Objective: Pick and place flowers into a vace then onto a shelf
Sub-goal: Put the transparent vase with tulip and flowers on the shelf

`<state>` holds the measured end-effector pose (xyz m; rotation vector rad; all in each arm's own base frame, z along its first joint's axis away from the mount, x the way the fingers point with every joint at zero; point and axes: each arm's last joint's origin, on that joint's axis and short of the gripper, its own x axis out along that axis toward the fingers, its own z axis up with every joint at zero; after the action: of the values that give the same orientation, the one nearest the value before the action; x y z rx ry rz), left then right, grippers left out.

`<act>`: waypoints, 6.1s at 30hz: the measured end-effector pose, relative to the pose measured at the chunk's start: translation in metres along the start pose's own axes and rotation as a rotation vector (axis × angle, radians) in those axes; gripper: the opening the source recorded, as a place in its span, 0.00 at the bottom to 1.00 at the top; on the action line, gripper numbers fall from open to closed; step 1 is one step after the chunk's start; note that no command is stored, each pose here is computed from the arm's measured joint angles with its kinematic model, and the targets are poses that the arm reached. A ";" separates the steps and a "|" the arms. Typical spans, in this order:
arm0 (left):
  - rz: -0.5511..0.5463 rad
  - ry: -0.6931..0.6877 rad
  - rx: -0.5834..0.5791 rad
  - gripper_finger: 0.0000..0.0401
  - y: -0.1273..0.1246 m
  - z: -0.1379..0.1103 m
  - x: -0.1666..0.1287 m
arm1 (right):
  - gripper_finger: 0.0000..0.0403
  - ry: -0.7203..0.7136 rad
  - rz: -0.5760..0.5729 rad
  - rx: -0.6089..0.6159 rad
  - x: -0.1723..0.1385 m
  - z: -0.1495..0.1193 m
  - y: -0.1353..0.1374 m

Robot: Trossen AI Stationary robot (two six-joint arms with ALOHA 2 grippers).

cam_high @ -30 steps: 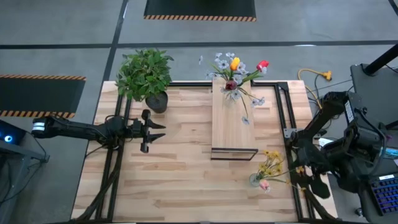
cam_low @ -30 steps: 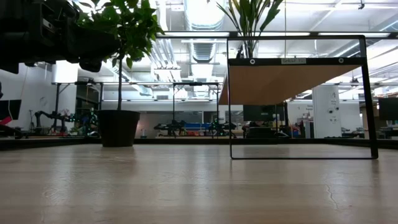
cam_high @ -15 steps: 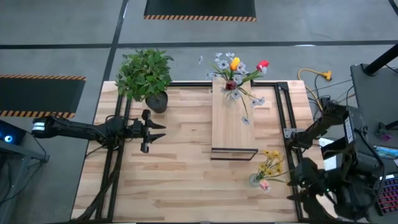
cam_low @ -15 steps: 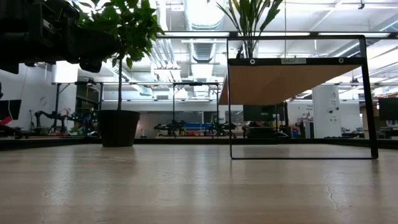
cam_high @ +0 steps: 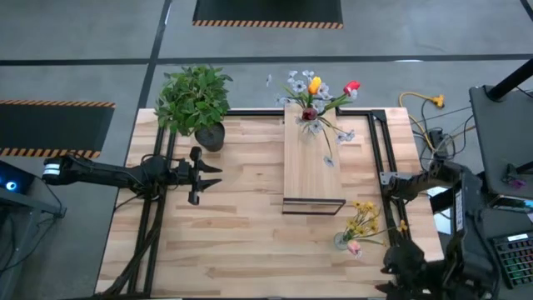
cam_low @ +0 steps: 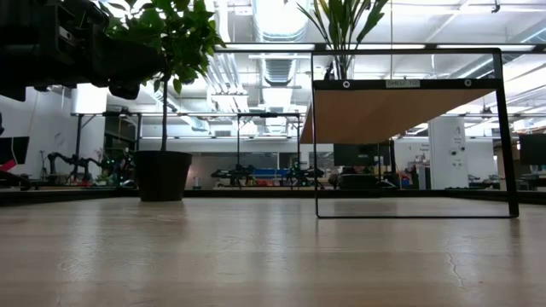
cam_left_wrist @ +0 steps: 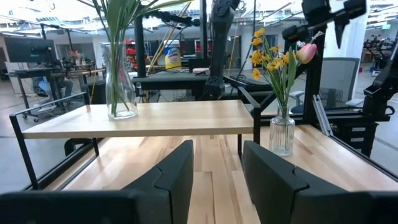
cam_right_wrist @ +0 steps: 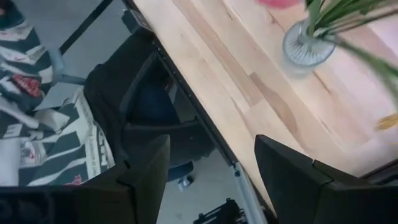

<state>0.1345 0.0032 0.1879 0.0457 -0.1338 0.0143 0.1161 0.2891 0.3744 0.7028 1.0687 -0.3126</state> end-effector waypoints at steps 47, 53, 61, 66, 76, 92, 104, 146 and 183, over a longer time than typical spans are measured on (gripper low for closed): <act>-0.002 0.037 -0.001 0.31 0.000 -0.004 0.000 | 0.56 -0.487 -0.462 0.040 0.218 -0.077 0.013; -0.002 0.038 -0.001 0.31 0.000 -0.004 0.000 | 0.56 -0.510 -0.520 0.037 0.227 -0.077 -0.002; -0.002 0.038 -0.001 0.31 0.000 -0.004 0.000 | 0.56 -0.594 -0.501 -0.017 0.229 -0.070 -0.012; -0.002 0.037 -0.001 0.31 0.000 -0.004 0.000 | 0.56 -0.614 -0.515 -0.024 0.226 -0.060 -0.019; -0.002 0.039 -0.001 0.31 0.000 -0.004 0.000 | 0.56 -0.643 -0.523 -0.028 0.219 -0.050 -0.032; -0.002 0.048 -0.001 0.31 0.000 -0.005 0.000 | 0.56 -0.632 -0.524 -0.040 0.214 -0.046 -0.031; -0.002 0.050 -0.002 0.31 0.000 -0.005 0.000 | 0.56 -0.598 -0.557 -0.140 0.210 -0.042 -0.031; -0.003 0.069 -0.006 0.31 0.000 -0.007 0.000 | 0.56 -0.743 -0.531 -0.330 0.204 -0.024 -0.050; -0.003 0.075 -0.028 0.31 0.000 -0.007 0.000 | 0.89 -0.605 -0.718 -0.146 0.208 -0.005 -0.077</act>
<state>0.1352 0.0032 0.1807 0.0179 -0.0590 0.0112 0.1659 0.2547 0.1611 0.0447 0.7111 -0.9852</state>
